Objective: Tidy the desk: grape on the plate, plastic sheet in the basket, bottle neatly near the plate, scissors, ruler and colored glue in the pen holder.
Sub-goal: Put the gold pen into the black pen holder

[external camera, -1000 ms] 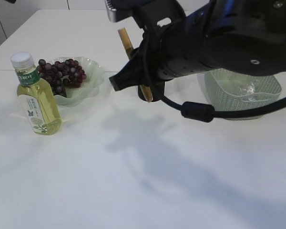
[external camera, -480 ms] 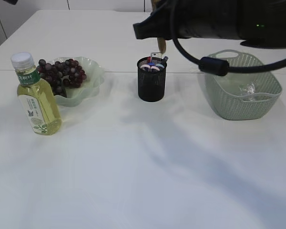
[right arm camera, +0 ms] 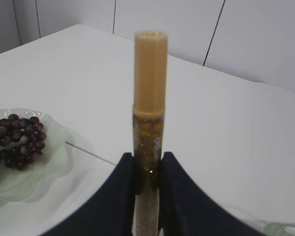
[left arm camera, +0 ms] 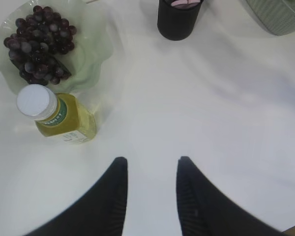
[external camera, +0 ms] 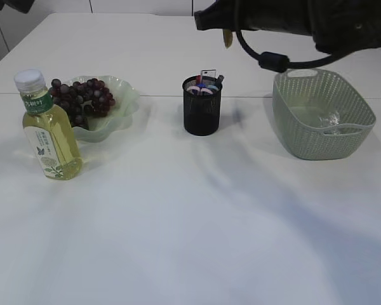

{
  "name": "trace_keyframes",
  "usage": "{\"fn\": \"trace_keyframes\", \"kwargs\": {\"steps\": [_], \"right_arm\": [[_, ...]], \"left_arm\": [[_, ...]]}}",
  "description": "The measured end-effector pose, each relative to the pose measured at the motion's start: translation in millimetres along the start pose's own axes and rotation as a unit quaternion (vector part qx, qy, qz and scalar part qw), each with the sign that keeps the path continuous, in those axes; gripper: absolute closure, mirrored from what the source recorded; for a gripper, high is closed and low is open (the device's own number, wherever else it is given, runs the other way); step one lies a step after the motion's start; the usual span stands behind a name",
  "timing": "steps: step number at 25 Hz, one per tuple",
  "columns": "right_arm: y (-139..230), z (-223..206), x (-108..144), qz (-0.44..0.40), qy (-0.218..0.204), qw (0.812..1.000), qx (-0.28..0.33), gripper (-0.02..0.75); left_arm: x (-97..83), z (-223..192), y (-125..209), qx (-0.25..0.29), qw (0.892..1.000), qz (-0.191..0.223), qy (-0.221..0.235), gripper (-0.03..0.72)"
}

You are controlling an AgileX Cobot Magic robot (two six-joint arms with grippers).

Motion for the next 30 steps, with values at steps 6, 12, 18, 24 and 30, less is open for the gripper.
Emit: {"fn": "trace_keyframes", "kwargs": {"steps": [6, 12, 18, 24, 30], "right_arm": [[10, -42, -4, -0.024, 0.012, 1.000, 0.005, 0.596], [21, -84, -5, -0.042, 0.019, 0.999, 0.003, 0.596], [26, -108, -12, -0.056, 0.029, 0.998, -0.003, 0.596], [48, -123, -17, -0.062, 0.038, 0.997, 0.014, 0.596], [68, -134, -16, -0.074, 0.040, 0.996, 0.028, 0.596]], "left_arm": [[0.3, -1, 0, 0.001, 1.000, 0.000, -0.001, 0.442], [3.1, -1, 0, 0.001, 1.000, -0.003, -0.009, 0.442], [4.4, -1, 0, 0.001, 1.000, -0.004, -0.013, 0.442], [8.3, 0, 0, 0.001, 1.000, -0.008, -0.024, 0.442], [10.1, 0, 0, 0.001, 1.000, -0.010, -0.030, 0.442]]}}
Point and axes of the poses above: a point on each arm's last joint axis where the gripper is mounted, z pointing back along that axis away from the gripper, x along the wrist's bending axis when the last joint is at zero, y = z × x, the point moved 8 cm from there along -z, pointing out along that axis toward the gripper, and after that the axes turned 10 degrees about -z, right-handed, at the moved point
